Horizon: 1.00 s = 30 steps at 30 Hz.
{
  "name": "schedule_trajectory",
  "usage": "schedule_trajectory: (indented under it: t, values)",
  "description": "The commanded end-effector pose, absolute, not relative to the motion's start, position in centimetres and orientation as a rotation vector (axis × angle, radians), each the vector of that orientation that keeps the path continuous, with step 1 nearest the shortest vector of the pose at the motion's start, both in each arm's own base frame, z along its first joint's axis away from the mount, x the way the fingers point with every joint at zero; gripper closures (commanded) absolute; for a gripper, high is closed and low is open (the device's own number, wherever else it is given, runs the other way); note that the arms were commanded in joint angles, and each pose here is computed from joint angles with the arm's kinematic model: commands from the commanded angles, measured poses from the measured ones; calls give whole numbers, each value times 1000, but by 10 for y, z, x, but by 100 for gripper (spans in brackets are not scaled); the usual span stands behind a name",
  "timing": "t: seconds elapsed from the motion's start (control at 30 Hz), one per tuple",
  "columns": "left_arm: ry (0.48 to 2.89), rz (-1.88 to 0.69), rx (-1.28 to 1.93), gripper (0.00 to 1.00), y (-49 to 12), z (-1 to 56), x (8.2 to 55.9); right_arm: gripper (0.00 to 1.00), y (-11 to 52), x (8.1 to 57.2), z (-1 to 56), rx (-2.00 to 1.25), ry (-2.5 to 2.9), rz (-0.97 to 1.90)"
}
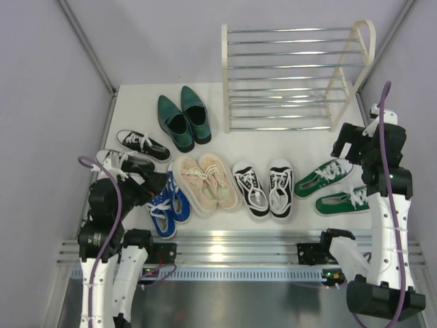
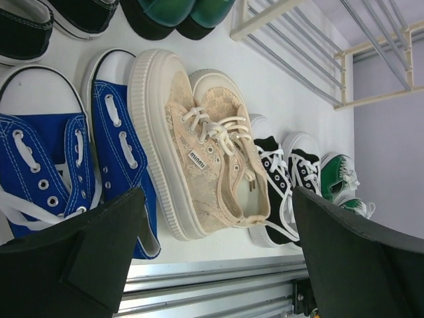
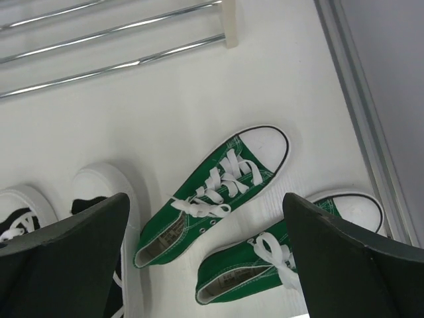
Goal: Place and organize the shoes onto the shoe shelf
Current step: Pick up the shoe at the center of the board.
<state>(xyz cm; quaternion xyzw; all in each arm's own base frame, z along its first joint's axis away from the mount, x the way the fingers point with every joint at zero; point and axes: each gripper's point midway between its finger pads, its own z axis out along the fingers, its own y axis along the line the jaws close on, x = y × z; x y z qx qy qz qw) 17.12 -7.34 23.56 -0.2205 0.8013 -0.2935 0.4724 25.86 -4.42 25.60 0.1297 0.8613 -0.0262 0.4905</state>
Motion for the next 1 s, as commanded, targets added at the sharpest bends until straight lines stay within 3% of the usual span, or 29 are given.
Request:
schedule_trajectory:
  t: [0.0, 0.23, 0.33, 0.97]
  values:
    - [1996, -797, -543, 2, -84, 228, 168, 1, -21, 260, 273, 110, 2054, 44]
    - [2077, -801, -620, 3, -86, 206, 173, 1, 66, 222, 277, -751, 1837, 330]
    - [2110, -783, -653, 3, -84, 200, 178, 1, 91, 199, 271, -917, 1795, 484]
    - [2305, -665, -721, 6, -91, 169, 194, 0, 92, 210, 238, -735, 1958, 630]
